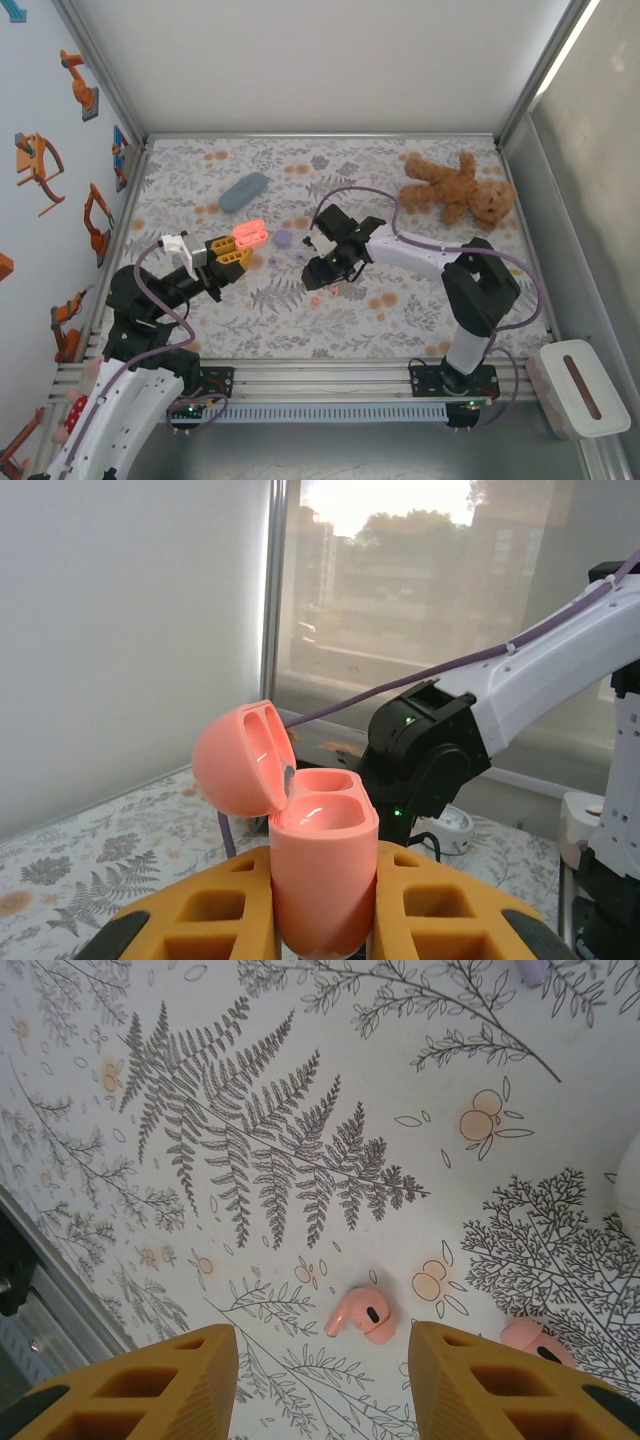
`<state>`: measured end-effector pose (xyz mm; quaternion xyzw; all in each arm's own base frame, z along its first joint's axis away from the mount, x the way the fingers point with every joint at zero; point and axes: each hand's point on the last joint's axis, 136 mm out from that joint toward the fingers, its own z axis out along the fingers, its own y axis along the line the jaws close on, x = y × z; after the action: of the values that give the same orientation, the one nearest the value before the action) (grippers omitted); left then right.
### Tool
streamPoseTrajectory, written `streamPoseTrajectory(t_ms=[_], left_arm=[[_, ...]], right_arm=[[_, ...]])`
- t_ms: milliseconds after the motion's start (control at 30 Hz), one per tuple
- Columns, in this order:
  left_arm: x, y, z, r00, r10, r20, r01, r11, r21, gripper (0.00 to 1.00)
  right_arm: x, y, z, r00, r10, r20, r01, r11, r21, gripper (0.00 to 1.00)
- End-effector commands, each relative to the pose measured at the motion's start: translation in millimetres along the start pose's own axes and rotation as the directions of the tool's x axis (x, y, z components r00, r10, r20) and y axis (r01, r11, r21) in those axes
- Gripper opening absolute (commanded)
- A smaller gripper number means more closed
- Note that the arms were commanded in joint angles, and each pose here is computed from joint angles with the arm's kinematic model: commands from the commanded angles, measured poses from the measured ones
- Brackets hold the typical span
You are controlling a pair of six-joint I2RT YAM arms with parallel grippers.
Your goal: Insert wireless bluetooth earbuds into charging case
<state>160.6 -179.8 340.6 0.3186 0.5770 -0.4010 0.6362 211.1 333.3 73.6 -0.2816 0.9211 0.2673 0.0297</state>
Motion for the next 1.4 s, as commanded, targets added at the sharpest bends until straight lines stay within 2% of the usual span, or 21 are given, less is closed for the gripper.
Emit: streamPoseTrajectory(t_ms=[0,267,1367], left_arm=[[-14,-4,-3,0.999,0.038,0.030,-0.038,0.999,-0.001,0.00],[-13,-4,-3,0.999,0.035,0.027,-0.035,0.999,-0.006,0.00],[-9,-2,-5,0.999,0.034,0.020,-0.033,0.999,-0.023,0.00]], right_arm=[[8,1,10,0.998,-0.039,-0.049,0.039,0.999,0.003,0.46],[12,-4,28,0.992,-0.059,-0.107,0.063,0.998,0.027,0.40],[39,-17,55,0.967,-0.079,-0.240,0.104,0.990,0.093,0.32]])
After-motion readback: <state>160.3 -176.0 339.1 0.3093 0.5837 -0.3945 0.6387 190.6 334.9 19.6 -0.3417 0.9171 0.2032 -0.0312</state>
